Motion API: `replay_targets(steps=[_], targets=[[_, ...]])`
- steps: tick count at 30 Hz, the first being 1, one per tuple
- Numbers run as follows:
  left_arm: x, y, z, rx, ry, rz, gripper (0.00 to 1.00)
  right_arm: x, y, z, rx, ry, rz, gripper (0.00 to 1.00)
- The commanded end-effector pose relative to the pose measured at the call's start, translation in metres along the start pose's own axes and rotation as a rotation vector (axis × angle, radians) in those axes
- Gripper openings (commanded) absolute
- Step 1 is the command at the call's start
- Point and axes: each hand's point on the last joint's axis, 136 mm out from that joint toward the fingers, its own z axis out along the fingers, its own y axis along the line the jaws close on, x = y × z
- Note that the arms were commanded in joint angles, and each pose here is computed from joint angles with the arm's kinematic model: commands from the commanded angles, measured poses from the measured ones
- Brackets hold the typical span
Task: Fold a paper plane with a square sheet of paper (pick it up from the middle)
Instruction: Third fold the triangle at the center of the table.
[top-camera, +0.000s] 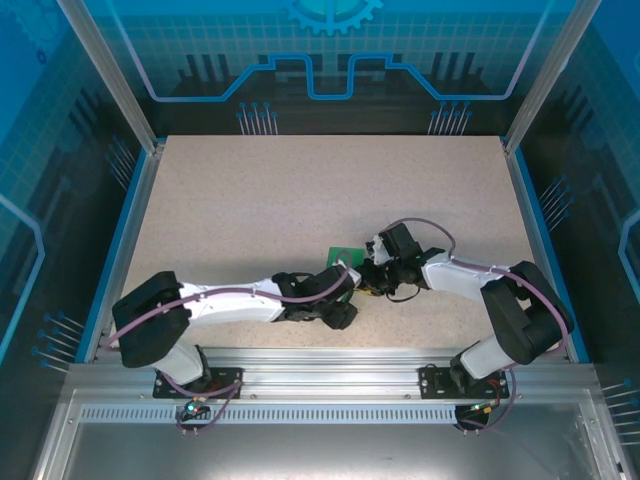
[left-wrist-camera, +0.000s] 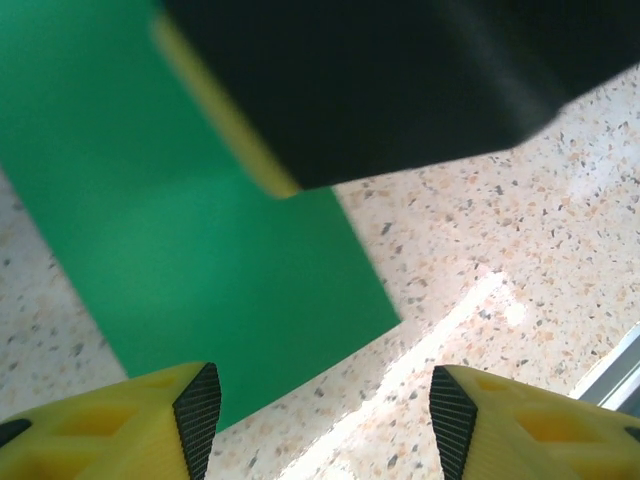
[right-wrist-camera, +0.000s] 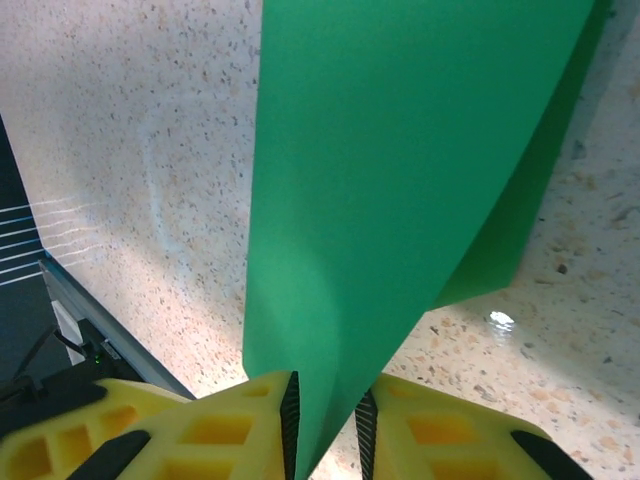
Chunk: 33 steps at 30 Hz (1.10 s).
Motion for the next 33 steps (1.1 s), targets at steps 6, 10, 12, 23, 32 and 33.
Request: replay_targets(steps=[6, 10, 12, 23, 32, 33], targets=[[-0.007, 0.007, 0.009, -0.127, 0.004, 0.109, 0.61, -0.003, 0.0, -0.001, -0.003, 0.018, 0.01, 0.25], [-0.014, 0.007, 0.006, -0.128, -0.04, 0.092, 0.56, -0.003, -0.001, -0.001, -0.002, 0.017, 0.01, 0.26], [-0.017, 0.008, 0.007, -0.134, -0.049, 0.089, 0.53, -0.003, -0.001, -0.002, -0.005, 0.019, 0.007, 0.27], [-0.004, -0.006, 0.003, -0.031, -0.015, 0.122, 0.62, -0.009, 0.007, -0.003, -0.045, 0.011, 0.008, 0.24], [0.0, -0.005, 0.012, -0.067, 0.013, 0.167, 0.65, -0.01, 0.01, -0.005, -0.058, 0.009, 0.006, 0.25], [0.0, -0.003, 0.014, -0.088, 0.016, 0.17, 0.65, -0.01, 0.01, -0.005, -0.058, 0.009, 0.007, 0.25]])
